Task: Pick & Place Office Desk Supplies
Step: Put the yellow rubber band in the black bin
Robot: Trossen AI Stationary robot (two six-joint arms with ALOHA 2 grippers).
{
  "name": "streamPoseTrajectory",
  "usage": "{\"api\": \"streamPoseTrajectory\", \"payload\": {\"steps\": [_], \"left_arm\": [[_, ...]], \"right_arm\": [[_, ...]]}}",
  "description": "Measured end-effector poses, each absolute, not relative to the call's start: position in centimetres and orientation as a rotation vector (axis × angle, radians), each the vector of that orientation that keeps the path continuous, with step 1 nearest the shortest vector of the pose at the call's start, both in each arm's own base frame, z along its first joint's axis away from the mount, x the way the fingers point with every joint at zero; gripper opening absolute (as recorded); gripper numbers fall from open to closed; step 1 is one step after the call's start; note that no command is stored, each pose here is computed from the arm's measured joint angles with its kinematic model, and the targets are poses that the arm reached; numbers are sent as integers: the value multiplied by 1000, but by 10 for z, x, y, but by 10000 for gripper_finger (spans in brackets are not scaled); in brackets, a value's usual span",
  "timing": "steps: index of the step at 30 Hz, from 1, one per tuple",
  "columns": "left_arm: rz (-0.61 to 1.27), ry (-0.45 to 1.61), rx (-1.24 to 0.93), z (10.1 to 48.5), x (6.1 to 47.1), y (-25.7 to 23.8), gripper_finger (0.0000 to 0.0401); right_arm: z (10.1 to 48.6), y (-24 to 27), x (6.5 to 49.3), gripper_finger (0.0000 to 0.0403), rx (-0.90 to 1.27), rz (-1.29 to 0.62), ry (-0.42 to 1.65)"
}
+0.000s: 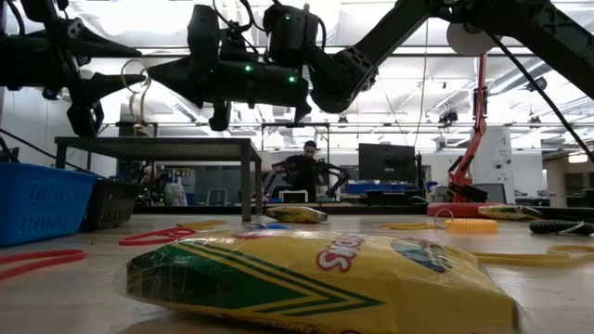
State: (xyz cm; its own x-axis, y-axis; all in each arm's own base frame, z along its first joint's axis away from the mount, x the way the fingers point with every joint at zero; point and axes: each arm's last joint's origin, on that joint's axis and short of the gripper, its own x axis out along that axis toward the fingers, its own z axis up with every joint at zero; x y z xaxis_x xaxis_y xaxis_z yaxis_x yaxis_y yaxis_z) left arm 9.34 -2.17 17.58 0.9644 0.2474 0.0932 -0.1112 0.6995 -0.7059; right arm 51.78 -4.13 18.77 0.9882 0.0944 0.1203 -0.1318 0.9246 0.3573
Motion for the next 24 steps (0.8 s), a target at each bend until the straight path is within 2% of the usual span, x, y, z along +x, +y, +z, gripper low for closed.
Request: {"api": "streamPoseTrajectory", "payload": {"steps": [14,24], "left_arm": [[200,-188,-772,176,93,-22,10],[200,-188,-772,176,93,-22,3]], "right_arm": [[188,-41,518,8,375,117,-100],[188,-41,518,8,418,129,-94]]}}
